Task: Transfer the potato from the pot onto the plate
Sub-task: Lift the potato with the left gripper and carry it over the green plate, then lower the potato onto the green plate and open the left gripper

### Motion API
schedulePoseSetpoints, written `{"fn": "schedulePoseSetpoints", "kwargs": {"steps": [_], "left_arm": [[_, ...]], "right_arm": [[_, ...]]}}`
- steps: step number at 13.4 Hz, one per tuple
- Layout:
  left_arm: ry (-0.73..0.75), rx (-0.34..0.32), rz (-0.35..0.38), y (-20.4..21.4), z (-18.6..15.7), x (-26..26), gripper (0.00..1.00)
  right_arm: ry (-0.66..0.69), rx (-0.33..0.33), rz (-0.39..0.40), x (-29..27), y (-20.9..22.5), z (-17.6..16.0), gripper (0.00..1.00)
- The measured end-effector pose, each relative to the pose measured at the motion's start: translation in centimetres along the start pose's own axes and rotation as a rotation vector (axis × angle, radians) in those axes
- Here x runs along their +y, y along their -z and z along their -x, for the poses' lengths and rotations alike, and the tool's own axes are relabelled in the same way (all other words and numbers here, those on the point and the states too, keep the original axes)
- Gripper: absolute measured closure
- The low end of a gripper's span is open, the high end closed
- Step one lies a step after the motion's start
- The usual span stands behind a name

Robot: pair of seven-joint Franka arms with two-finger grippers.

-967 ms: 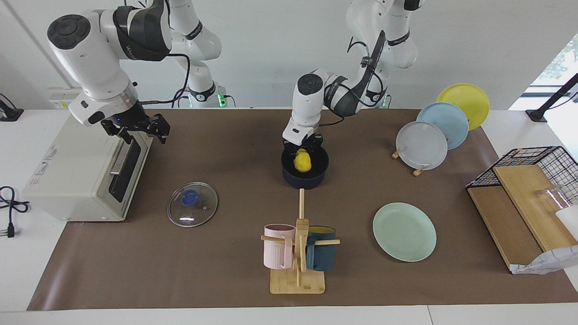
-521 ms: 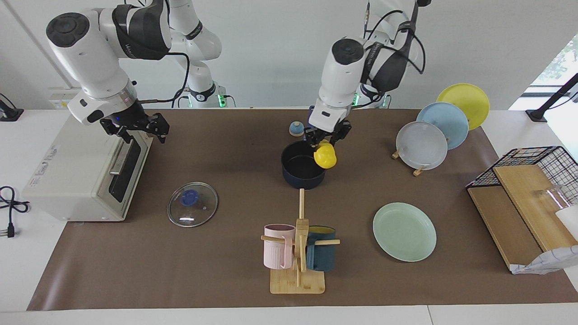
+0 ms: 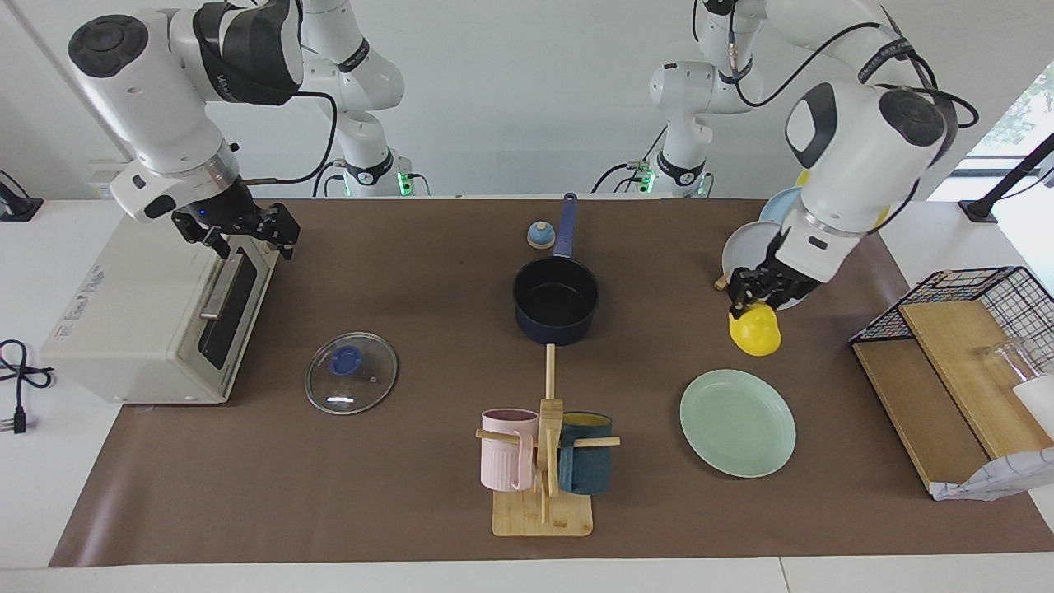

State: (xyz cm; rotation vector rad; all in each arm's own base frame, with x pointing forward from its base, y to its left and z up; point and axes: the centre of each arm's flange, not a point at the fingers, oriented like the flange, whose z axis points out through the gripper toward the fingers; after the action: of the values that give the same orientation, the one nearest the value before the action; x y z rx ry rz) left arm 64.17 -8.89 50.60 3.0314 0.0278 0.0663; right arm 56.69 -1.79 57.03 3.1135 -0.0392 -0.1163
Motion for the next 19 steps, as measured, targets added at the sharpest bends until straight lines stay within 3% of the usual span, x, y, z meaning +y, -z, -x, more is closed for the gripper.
{"fn": "schedulePoseSetpoints", "kwargs": {"steps": [7,19], "left_arm": [[-0.133,0.033,0.001,-12.3,-6.0,-1.4,0.45],[-0.208,0.012,-0.002,-16.6,-5.0,-1.1,0.45]], "right_arm": [[0.002,0.0,0.0,-0.1,0.0,0.0,0.0],[0.002,0.0,0.0,-0.1,0.0,0.0,0.0]]}}
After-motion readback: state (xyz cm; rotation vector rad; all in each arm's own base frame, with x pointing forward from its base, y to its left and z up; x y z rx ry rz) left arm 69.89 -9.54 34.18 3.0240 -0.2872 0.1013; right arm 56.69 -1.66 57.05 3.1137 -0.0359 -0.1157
